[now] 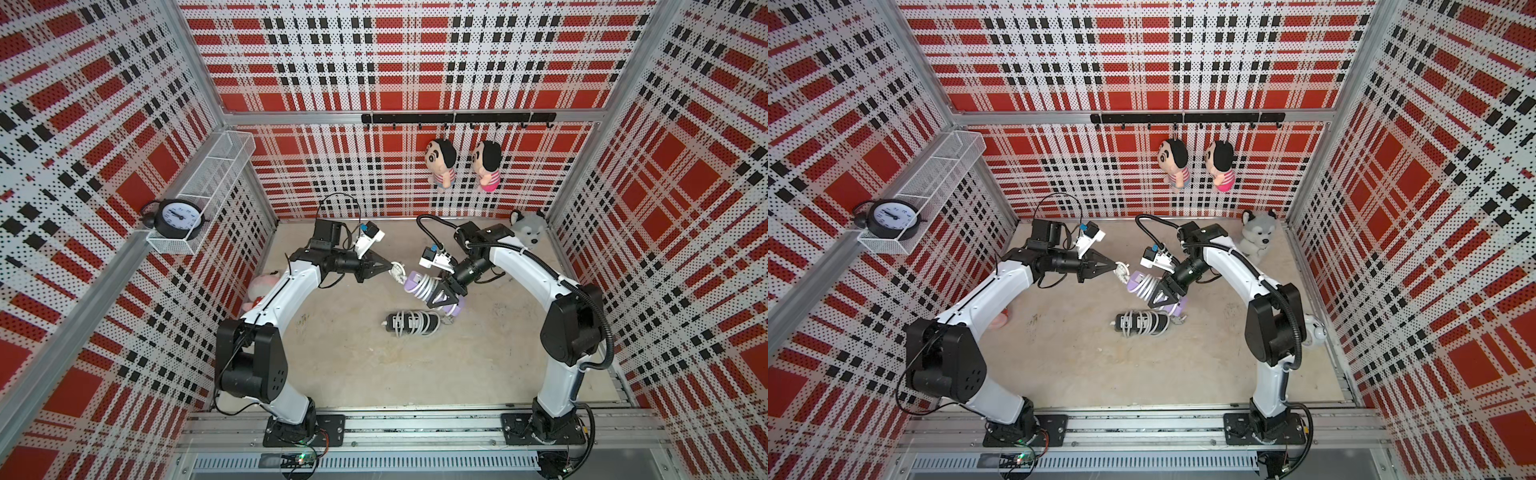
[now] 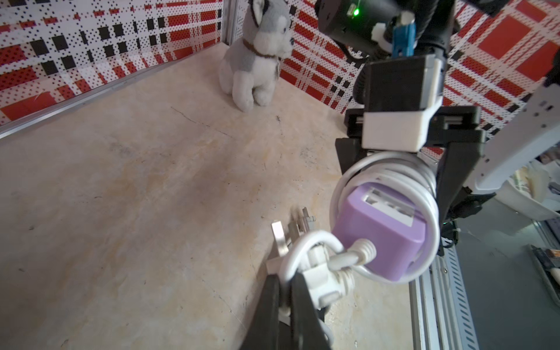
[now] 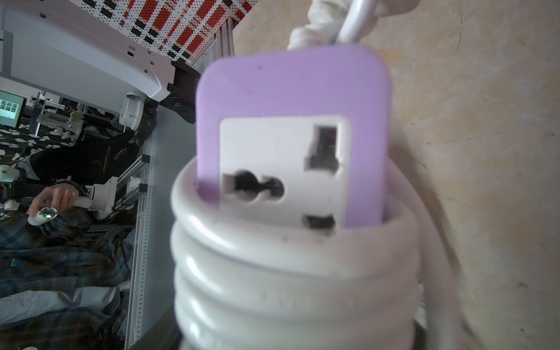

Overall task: Unwrap the cord wrapped around the power strip
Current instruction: Unwrap the power cord from the power strip.

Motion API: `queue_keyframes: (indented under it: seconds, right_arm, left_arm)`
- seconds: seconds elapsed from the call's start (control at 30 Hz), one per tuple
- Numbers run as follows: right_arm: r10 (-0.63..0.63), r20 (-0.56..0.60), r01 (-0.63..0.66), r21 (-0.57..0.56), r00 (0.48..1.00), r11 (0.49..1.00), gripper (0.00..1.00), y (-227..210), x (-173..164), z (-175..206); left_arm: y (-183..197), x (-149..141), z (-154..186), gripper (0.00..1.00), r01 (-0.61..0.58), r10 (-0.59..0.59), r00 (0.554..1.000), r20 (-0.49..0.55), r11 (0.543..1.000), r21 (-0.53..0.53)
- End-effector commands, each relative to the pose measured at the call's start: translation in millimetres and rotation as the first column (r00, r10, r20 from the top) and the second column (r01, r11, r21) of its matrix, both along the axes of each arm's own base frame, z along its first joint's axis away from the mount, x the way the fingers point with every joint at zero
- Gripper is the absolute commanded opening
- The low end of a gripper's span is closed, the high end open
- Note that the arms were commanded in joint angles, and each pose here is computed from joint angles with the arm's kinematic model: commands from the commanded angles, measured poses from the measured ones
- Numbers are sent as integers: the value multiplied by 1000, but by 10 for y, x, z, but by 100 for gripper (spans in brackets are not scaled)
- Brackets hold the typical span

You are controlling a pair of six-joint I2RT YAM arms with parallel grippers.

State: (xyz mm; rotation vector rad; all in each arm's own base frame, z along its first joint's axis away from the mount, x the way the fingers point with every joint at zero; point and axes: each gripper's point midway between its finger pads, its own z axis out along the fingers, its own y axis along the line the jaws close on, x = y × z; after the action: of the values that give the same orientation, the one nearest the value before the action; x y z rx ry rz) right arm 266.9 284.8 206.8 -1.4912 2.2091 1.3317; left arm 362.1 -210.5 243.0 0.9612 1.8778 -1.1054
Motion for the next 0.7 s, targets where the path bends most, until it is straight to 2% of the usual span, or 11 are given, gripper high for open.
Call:
queue_keyframes:
  seconds: [0.0, 0.13, 0.3, 0.37, 0.4, 0.5, 0.53, 0.67]
  right_arm:
    - [146, 7, -145, 174, 989, 974, 6, 218, -358, 332]
    - [153, 33, -156, 203, 988, 967, 5, 228, -364, 437]
    - [174, 45, -180, 243, 984, 953, 5, 244, -389, 540]
    - [177, 46, -183, 247, 983, 952, 5, 245, -388, 554]
    - [177, 47, -183, 245, 983, 952, 5, 246, -386, 558]
    - [174, 48, -180, 240, 984, 954, 5, 239, -383, 561]
    - [172, 46, -178, 237, 984, 955, 5, 235, -382, 553]
    - [160, 45, -166, 225, 986, 960, 5, 226, -365, 516]
  left_arm:
    - [82, 293, 222, 0, -33, 46, 994, 99, 991, -129]
    - [134, 366, 45, 0, -65, 73, 996, 58, 988, -141]
    - [87, 409, -80, 11, -69, 71, 997, 0, 981, -181]
    - [31, 378, -89, 25, -59, 58, 998, -10, 979, -197]
    - [7, 352, -68, 39, -57, 56, 998, -7, 976, -210]
    - [10, 242, 111, 55, -61, 69, 997, 16, 953, -295]
    - [32, 189, 193, 56, -59, 73, 997, 31, 943, -326]
    - [77, -118, 530, 45, 4, 28, 998, 64, 889, -457]
